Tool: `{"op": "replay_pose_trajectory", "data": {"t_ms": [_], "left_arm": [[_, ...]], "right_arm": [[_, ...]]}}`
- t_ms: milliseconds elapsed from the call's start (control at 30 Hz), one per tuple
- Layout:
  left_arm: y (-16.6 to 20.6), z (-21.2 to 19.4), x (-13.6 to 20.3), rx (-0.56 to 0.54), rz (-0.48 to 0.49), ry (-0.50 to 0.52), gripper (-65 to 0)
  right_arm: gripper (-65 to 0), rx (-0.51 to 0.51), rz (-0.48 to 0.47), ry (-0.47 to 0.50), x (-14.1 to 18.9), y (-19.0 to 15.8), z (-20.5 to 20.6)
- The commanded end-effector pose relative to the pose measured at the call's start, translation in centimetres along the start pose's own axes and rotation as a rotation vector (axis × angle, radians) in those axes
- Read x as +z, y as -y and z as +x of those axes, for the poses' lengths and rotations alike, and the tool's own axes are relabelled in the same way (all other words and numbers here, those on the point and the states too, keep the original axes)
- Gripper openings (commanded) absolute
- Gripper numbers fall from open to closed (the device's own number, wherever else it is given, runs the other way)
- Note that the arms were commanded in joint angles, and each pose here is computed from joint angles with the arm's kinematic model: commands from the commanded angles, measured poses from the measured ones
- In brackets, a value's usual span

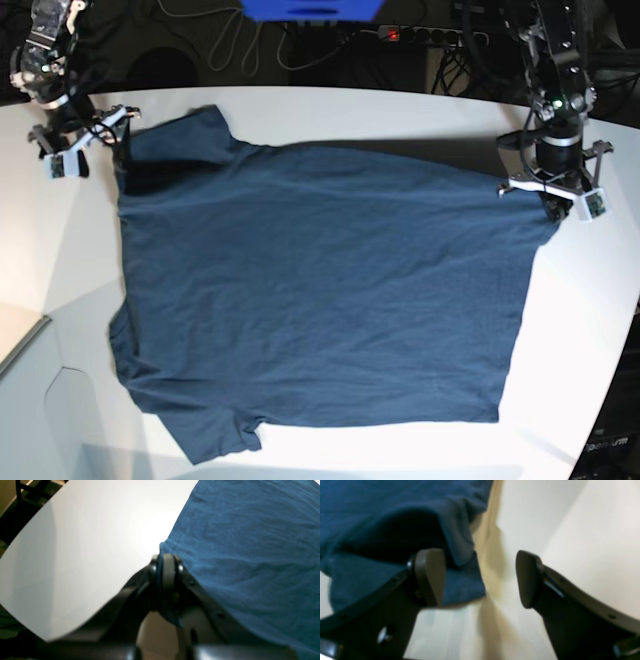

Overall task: Layout the t-shirt on the table in an organized manner, then fold the t-shirt properly
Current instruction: 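Lay the shirt flat and drag it back with both grippers, then pull the held shirt edge taut between both grippers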

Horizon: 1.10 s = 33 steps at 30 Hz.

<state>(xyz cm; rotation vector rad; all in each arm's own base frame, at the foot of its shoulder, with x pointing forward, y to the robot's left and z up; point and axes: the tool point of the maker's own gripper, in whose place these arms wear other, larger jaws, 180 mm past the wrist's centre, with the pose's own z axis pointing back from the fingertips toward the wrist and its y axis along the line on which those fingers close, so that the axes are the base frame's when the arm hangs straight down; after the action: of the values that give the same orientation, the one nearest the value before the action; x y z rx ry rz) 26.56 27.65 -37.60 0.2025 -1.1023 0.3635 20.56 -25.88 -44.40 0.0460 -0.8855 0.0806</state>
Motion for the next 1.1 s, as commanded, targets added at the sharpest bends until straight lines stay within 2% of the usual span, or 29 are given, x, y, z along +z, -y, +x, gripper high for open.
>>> {"op": "replay_pose_trajectory", "data": {"t_ms": [0,233,500,600,800,900,933,1067], "left_arm": [[0.0,1.7,0.0,-0.003,-0.001,0.057,-65.0],[-0.1,1.5,0.0,-0.004,-0.001,0.053,-65.0],[-0.1,1.4,0.0,-0.005,0.000,0.051,-65.0],[-0.1,1.4,0.0,-0.005,0.000,0.051,-65.0],[-0.1,1.4,0.0,-0.005,0.000,0.051,-65.0],[-0.1,1.6,0.0,-0.005,-0.001,0.054,-65.0],[-0.1,1.6,0.1,-0.005,-0.001,0.056,-65.0],[-0.4,1.5,0.4,-0.009,0.005,0.055,-65.0]], "right_arm": [[-20.7,-0.011,0.002,0.015,0.0,0.3,0.1],[-20.7,-0.071,0.016,-0.037,-1.1,0.1,-2.2],[-22.1,-0.078,0.019,-0.029,-1.6,0.0,-1.9],[-29.0,-0.076,0.032,-0.048,-1.4,-0.6,-2.6],[-49.8,-0.043,0.110,-0.111,-0.6,-3.6,-4.9],[-62.7,-0.028,0.116,-0.112,-0.1,-3.9,-5.0],[-65.0,-0.023,0.112,-0.108,0.1,-3.7,-4.8],[-65.0,0.038,0.103,-0.063,1.6,-3.7,-2.9]]}}
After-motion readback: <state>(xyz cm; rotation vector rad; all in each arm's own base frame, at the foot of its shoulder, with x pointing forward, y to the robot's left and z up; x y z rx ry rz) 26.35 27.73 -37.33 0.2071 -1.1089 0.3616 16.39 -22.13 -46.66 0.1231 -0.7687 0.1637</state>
